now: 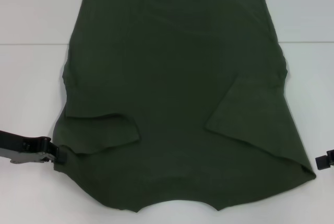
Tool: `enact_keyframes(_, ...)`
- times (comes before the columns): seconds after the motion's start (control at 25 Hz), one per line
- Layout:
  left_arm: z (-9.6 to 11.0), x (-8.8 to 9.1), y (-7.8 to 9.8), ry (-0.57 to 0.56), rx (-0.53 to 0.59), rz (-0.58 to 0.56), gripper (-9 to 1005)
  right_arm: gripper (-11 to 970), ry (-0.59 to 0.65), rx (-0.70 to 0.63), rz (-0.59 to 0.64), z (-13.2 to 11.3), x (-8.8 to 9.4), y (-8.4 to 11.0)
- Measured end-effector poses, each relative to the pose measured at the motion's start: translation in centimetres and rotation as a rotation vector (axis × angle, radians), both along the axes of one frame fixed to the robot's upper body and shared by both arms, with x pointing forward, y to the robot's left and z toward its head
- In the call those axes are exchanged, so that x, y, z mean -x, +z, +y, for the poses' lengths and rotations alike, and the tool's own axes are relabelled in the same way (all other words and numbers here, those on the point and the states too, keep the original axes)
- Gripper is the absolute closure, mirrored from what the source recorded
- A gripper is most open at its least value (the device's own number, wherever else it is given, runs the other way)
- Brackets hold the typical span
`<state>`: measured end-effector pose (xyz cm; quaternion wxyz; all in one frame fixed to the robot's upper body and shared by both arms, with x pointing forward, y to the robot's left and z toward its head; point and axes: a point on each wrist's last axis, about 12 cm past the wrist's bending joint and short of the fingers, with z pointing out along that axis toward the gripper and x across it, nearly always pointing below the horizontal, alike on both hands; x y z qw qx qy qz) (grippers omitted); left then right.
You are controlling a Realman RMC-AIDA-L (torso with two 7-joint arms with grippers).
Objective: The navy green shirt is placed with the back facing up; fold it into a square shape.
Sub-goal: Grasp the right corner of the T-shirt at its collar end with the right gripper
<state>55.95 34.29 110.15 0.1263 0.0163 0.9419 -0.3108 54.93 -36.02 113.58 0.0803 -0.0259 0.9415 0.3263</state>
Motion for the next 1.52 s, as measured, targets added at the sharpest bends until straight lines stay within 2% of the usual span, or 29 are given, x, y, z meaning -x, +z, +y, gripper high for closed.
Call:
enact_keyframes(0.4, -0.2, -0.1, 0.0, -0.008, 0.002, -0.005, 969, 184, -0.01, 0.062, 0.011, 0.8, -0.6, -2.3)
enact_keyframes(1.04, -0.3, -0.1, 0.0, -0.013, 0.003, -0.007, 970, 200, 0.031, 0.111, -0.019, 2.6, -1.6, -2.9)
enact_keyframes(1.52, -0.4, -0.1, 0.0, -0.012, 0.006, -0.004, 969, 211, 0.03, 0.124, -0.024, 2.8, -1.7, -3.0)
